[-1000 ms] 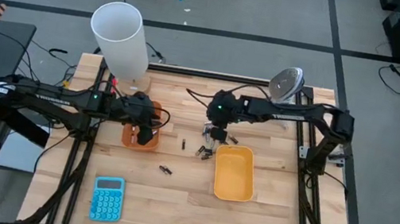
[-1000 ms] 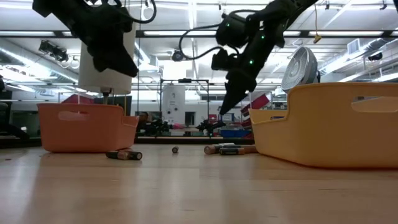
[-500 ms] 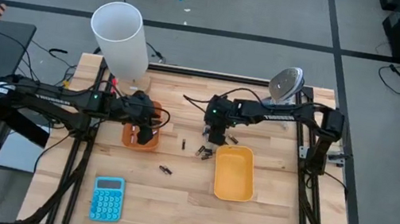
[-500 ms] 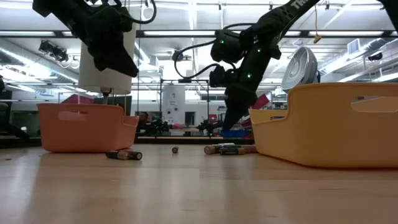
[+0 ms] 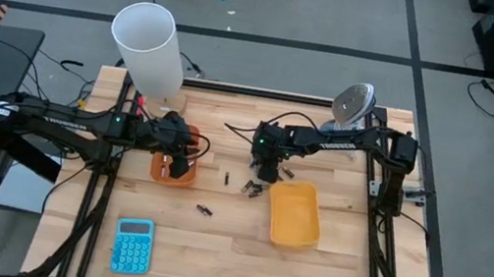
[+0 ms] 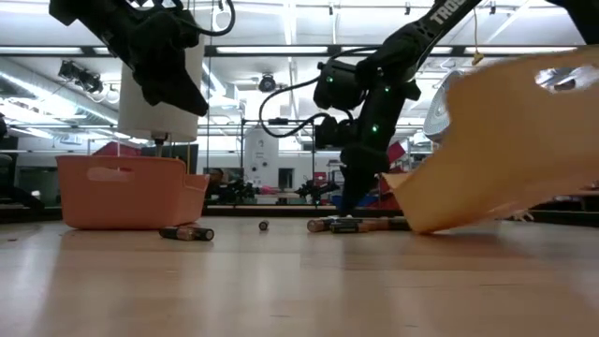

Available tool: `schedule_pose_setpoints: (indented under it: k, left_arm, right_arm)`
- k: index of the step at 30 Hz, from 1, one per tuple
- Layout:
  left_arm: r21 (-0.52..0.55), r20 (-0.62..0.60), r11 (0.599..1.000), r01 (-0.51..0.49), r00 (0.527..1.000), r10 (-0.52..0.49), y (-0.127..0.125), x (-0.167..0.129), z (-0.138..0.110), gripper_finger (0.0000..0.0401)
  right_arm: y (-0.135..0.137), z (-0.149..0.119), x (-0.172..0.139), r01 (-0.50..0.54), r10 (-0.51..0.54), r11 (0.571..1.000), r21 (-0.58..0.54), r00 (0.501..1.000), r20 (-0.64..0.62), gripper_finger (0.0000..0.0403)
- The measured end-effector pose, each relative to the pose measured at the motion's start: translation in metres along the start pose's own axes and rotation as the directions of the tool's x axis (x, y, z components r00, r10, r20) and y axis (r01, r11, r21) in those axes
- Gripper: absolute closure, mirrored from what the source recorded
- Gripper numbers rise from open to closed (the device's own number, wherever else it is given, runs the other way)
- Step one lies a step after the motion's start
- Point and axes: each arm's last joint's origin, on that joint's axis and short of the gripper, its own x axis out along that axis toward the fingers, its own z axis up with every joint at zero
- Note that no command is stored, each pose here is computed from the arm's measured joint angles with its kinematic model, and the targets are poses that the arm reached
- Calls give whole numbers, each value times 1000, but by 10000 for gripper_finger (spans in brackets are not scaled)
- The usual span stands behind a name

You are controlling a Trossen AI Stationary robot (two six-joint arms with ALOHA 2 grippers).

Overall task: Sort batteries
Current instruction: Put the silver battery into the orange bin

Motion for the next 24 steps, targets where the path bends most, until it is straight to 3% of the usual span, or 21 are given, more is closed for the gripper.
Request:
schedule_pose_setpoints:
  k: [10, 17, 24]
  left_arm:
    - [2, 0, 1000, 0, 1000, 0, 0, 0, 0, 295]
    - [5, -1, 1000, 1, 1000, -1, 0, 0, 0, 295]
    - [8, -1, 1000, 1, 1000, -1, 0, 0, 0, 295]
  right_arm:
    - [0, 0, -1, 1, -1, 1000, -25, 1000, 6, 281]
    - [2, 2, 0, 52, -51, 978, -200, 999, 11, 281]
    - [4, -1, 7, 41, -45, 976, -212, 999, -13, 281]
